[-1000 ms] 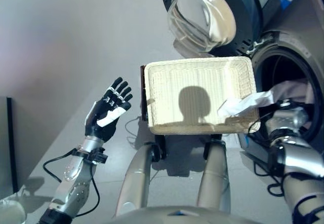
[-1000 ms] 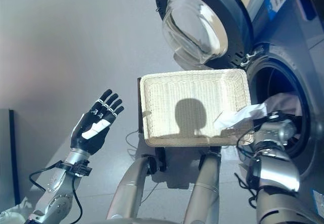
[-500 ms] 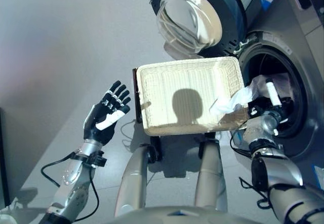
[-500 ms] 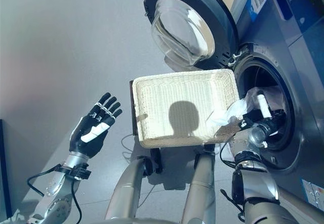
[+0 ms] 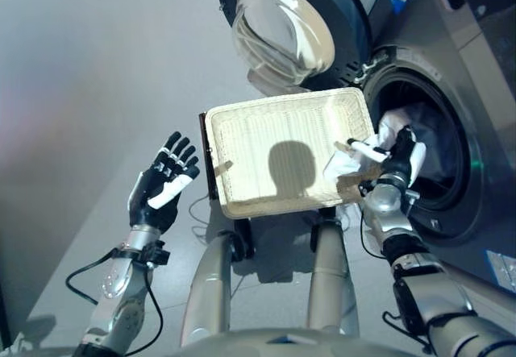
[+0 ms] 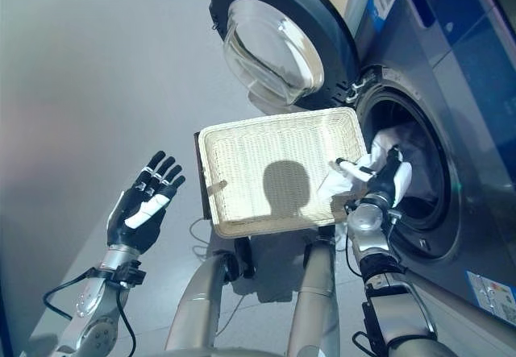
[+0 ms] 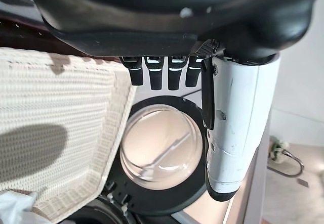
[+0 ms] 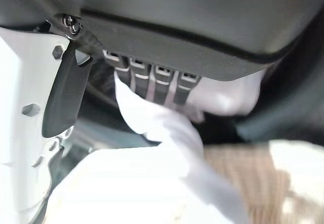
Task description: Pick up the clothes and place them into the washing machine
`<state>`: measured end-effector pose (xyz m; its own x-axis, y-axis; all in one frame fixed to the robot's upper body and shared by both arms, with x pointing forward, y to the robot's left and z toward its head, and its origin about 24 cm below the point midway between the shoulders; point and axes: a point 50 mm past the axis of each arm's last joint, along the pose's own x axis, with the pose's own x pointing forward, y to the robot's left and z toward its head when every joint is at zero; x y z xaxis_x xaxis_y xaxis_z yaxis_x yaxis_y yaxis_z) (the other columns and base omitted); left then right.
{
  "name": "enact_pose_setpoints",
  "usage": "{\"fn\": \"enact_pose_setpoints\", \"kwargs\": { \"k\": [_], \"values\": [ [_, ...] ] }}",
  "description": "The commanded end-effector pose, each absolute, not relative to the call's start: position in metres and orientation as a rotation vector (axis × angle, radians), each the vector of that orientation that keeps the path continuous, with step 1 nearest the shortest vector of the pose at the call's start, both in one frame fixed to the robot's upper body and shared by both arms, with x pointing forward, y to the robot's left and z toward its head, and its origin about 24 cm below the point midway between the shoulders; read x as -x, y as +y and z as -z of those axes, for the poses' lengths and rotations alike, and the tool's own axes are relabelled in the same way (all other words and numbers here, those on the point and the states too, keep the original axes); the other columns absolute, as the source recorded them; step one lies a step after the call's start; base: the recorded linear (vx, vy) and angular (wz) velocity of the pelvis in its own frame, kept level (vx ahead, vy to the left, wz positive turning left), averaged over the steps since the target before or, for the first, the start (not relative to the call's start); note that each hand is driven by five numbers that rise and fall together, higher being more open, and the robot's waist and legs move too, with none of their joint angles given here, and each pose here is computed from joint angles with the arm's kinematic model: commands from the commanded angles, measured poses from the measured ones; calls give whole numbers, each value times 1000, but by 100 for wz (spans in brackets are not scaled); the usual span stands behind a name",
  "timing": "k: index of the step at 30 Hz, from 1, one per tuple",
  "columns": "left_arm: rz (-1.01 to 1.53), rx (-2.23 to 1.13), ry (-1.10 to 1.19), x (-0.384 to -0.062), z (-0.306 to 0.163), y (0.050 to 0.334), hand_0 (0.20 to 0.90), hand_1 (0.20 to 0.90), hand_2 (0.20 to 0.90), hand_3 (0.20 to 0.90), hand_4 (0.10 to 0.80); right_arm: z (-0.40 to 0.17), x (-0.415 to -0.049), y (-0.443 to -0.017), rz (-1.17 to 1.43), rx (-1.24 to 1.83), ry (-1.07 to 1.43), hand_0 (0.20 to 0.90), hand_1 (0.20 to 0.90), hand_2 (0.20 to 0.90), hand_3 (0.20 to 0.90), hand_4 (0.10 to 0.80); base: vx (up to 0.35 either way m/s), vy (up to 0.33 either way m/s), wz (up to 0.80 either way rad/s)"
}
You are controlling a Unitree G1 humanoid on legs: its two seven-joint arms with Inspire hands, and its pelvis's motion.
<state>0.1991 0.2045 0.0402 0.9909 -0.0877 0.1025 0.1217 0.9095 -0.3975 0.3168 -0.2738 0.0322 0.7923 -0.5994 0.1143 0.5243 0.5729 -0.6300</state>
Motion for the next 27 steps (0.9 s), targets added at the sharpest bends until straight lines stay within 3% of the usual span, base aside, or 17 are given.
{"fn": "enact_pose_setpoints", "kwargs": {
  "k": [1,9,13,20,27],
  "values": [
    [113,332,-334,-201,-83,221,900,900,900,900,800,-84,-320,-310,799,1043,-66,900,900,900,900,800,18,-13,8],
    [110,314,-341,-202,-84,223,900,900,900,900,800,-91,-302,-329,744,1369,-72,900,900,900,900,800,0,0,0],
    [117,313,-314,-201,-82,223,900,900,900,900,800,-77,-297,-336,669,1330,67,900,900,900,900,800,0,0,0],
    [83,328,-280,-200,-73,228,900,900,900,900,800,-31,-270,-333,714,819,175,900,900,900,900,800,16,-4,2],
    [85,303,-279,-191,-77,240,900,900,900,900,800,-15,-266,-309,488,392,111,900,900,900,900,800,30,-4,-2]
  ]
}}
